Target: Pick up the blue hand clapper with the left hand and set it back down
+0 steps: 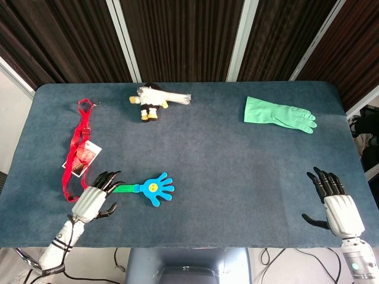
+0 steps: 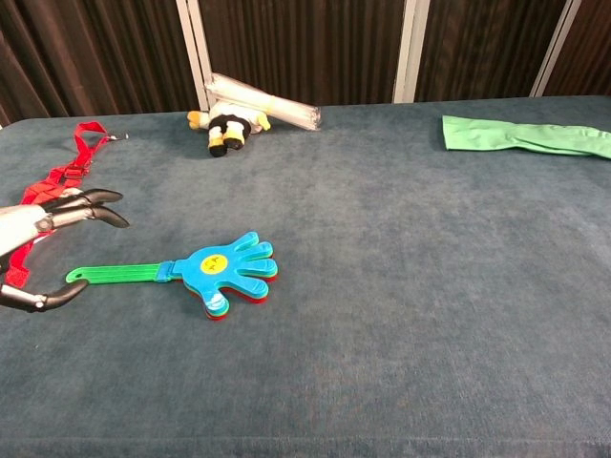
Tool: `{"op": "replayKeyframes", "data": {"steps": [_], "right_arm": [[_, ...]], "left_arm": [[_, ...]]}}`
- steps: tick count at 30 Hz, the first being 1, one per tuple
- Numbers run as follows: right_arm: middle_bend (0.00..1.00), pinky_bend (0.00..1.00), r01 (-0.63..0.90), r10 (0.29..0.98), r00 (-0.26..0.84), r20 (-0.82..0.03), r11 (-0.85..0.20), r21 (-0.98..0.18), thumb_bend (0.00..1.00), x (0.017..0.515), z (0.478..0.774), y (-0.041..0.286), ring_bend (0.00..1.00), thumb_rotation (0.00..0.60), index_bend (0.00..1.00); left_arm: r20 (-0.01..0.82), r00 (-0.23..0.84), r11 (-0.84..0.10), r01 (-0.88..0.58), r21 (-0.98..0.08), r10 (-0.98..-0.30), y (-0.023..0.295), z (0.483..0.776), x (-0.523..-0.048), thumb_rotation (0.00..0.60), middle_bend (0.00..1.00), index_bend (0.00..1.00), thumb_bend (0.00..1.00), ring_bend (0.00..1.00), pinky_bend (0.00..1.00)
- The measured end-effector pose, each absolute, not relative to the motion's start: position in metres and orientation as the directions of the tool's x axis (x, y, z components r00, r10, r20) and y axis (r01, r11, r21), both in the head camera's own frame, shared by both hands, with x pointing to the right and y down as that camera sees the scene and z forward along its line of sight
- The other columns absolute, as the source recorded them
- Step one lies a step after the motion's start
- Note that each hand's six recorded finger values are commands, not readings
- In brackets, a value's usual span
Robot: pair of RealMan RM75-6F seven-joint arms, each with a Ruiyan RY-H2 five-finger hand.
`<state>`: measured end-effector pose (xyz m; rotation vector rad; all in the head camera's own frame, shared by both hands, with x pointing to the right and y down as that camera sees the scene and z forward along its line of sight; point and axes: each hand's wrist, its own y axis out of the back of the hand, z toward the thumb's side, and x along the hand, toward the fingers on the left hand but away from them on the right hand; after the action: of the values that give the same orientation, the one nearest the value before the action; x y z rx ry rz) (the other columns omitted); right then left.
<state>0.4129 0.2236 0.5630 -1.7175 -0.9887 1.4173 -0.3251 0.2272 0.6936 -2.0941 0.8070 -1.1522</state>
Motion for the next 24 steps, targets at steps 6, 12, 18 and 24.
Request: {"op": "replayKeyframes", "data": {"steps": [6,12,18,24], "right_arm": [[0.0,0.0,0.135,0.876,0.121,-0.467,-0.481,-0.866,0.15,0.411,0.565,0.224,0.0,0.6,0.0],[0.0,0.0,0.14,0.866,0.123,-0.484,-0.498,-0.856,0.15,0.411,0.567,0.225,0.0,0.6,0.0],[0.0,0.0,0.148,0.868,0.121,-0.483,-0.496,-0.855,0.15,0.41,0.565,0.224,0.0,0.6,0.0],[0.0,0.0,0.15,0.87,0.113,-0.479,-0.492,-0.858,0.15,0.412,0.565,0.223,0.0,0.6,0.0]], "left_arm": [[0.57,0.411,-0.681,-0.208,-0.702,-0.712,0.22,0.72,-0.312,0.6,0.0,0.25,0.38,0.0,0.0],[0.603,0.389,-0.702,-0.196,-0.685,-0.697,0.214,0.735,-0.302,0.6,0.0,0.26,0.38,0.0,0.0],[0.614,0.379,-0.707,-0.192,-0.68,-0.693,0.208,0.742,-0.297,0.6,0.0,0.29,0.38,0.0,0.0],[0.617,0.385,-0.714,-0.196,-0.672,-0.686,0.206,0.745,-0.288,0.6,0.0,0.31,0.38,0.0,0.0]]}}
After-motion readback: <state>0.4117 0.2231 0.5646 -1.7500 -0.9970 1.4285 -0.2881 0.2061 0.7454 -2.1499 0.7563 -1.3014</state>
